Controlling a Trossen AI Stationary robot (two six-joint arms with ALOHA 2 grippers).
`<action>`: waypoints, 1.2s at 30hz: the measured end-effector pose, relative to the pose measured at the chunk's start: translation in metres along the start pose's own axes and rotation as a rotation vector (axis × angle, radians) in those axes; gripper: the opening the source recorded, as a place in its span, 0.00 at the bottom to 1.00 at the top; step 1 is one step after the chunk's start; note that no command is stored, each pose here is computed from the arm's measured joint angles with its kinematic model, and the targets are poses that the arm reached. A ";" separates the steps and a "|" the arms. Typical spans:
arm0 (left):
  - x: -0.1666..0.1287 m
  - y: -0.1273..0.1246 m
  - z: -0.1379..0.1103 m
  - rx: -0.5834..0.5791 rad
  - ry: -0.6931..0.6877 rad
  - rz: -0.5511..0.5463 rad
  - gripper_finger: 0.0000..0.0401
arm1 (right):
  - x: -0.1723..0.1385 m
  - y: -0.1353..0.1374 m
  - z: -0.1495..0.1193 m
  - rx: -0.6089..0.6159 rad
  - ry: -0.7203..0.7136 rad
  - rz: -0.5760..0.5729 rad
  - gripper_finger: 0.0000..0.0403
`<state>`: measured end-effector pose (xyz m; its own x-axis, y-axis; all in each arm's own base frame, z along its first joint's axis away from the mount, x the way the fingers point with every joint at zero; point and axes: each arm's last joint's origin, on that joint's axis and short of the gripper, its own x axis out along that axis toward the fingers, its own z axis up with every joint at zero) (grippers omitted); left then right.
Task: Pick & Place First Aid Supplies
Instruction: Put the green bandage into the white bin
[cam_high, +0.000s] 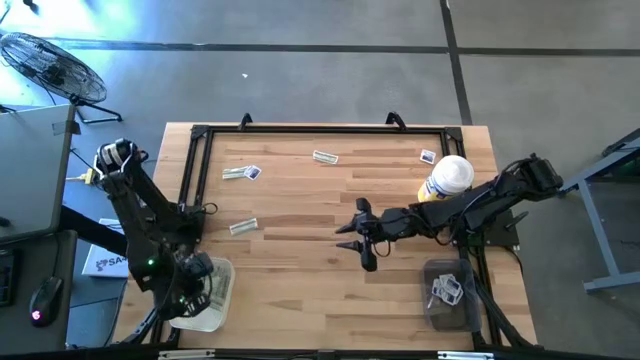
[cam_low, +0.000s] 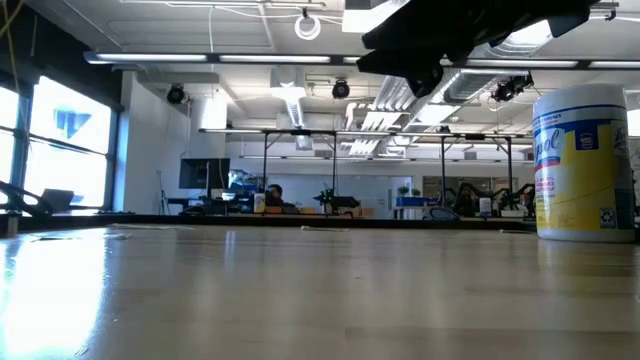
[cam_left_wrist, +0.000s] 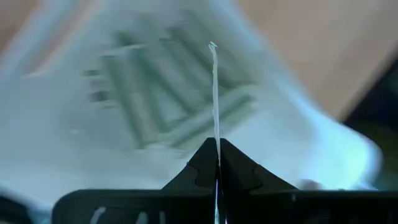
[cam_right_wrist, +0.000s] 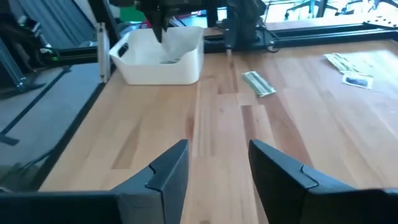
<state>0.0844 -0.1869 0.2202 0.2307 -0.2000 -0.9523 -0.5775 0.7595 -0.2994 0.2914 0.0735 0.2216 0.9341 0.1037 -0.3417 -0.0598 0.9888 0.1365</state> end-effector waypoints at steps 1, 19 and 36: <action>0.001 0.003 -0.001 -0.007 -0.013 0.033 0.00 | 0.000 -0.002 0.000 0.003 0.003 -0.006 0.40; 0.014 -0.006 -0.009 -0.078 -0.056 0.332 0.00 | 0.001 -0.008 0.000 0.016 0.015 -0.029 0.39; 0.045 -0.039 0.002 -0.137 -0.022 0.644 0.00 | 0.001 -0.009 -0.001 0.096 0.025 -0.004 0.38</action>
<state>0.1188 -0.2238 0.1895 -0.1797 0.2820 -0.9424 -0.6990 0.6375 0.3240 0.2927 0.0652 0.2191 0.9251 0.1035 -0.3655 -0.0207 0.9745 0.2236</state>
